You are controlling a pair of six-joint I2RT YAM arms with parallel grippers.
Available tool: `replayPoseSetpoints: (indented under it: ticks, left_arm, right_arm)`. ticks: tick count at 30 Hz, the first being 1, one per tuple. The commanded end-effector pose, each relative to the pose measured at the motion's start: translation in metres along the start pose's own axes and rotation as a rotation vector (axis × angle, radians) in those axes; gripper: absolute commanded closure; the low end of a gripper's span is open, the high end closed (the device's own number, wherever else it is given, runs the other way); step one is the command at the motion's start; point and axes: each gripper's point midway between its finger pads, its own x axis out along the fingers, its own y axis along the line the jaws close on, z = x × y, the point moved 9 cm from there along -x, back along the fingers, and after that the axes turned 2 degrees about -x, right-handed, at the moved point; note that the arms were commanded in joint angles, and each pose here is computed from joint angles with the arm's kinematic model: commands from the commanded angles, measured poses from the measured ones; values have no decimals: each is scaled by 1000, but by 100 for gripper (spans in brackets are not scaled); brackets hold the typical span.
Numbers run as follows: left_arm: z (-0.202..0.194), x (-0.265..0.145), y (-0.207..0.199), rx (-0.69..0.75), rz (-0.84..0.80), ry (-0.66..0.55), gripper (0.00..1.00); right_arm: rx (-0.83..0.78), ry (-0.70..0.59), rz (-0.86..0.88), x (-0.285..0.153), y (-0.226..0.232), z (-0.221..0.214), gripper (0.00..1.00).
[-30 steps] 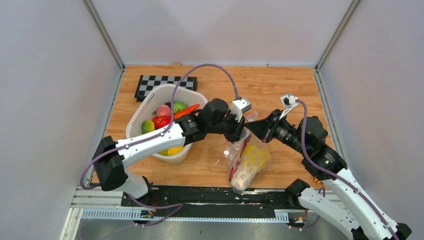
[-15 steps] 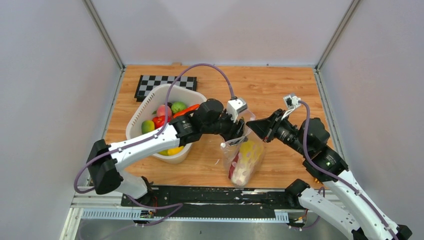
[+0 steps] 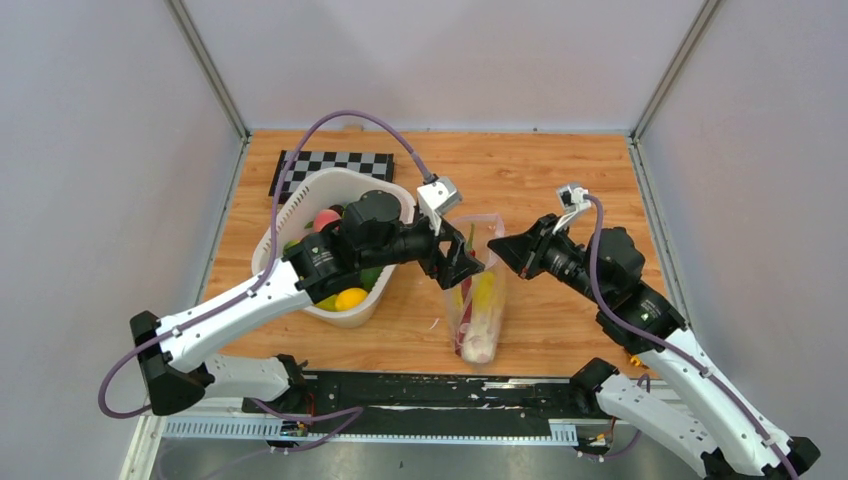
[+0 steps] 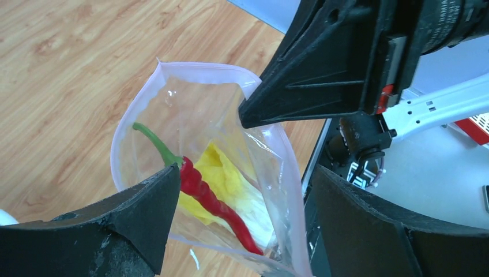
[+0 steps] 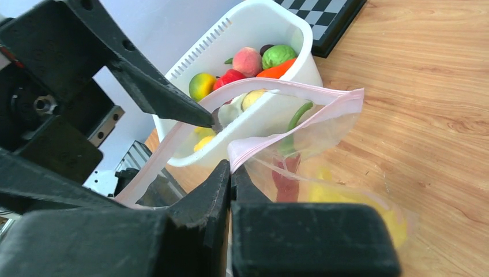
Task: Place the food in the zip-top bag and seal the zipper
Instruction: Adjust the fake vegetable in the zipper food storage bag, then pick up the fake vegetable from the bin.
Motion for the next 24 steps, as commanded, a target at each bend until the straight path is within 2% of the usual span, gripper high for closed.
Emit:
replayPoseSetpoints:
  ticks: [1, 3, 7, 9, 12, 18, 22, 24]
  left_arm:
    - [19, -21, -9, 56, -24, -88, 8]
    - [27, -28, -9, 60, -3, -112, 7]
    - [33, -47, 2, 62, 171, -133, 2]
    - [29, -70, 31, 5, 395, -190, 0]
    - [11, -84, 65, -66, 581, -198, 0]
    - [-26, -79, 119, -153, 661, -69, 0]
    - [-31, -64, 154, -182, 649, -27, 0]
    - [-34, -58, 172, -175, 665, 35, 0]
  right_arm:
    - [-29, -65, 24, 0, 11, 22, 100]
    - [-40, -58, 16, 0, 13, 26, 100]
    - [-56, -44, -66, -4, 12, 36, 100]
    - [-67, 22, -119, -3, 7, 32, 100]
    - [-60, 70, -159, -9, -1, 18, 100]
    - [-121, 85, -67, -19, 4, 15, 100]
    - [-147, 63, -35, -11, 3, 14, 100]
    - [-158, 51, -41, -6, 0, 14, 100]
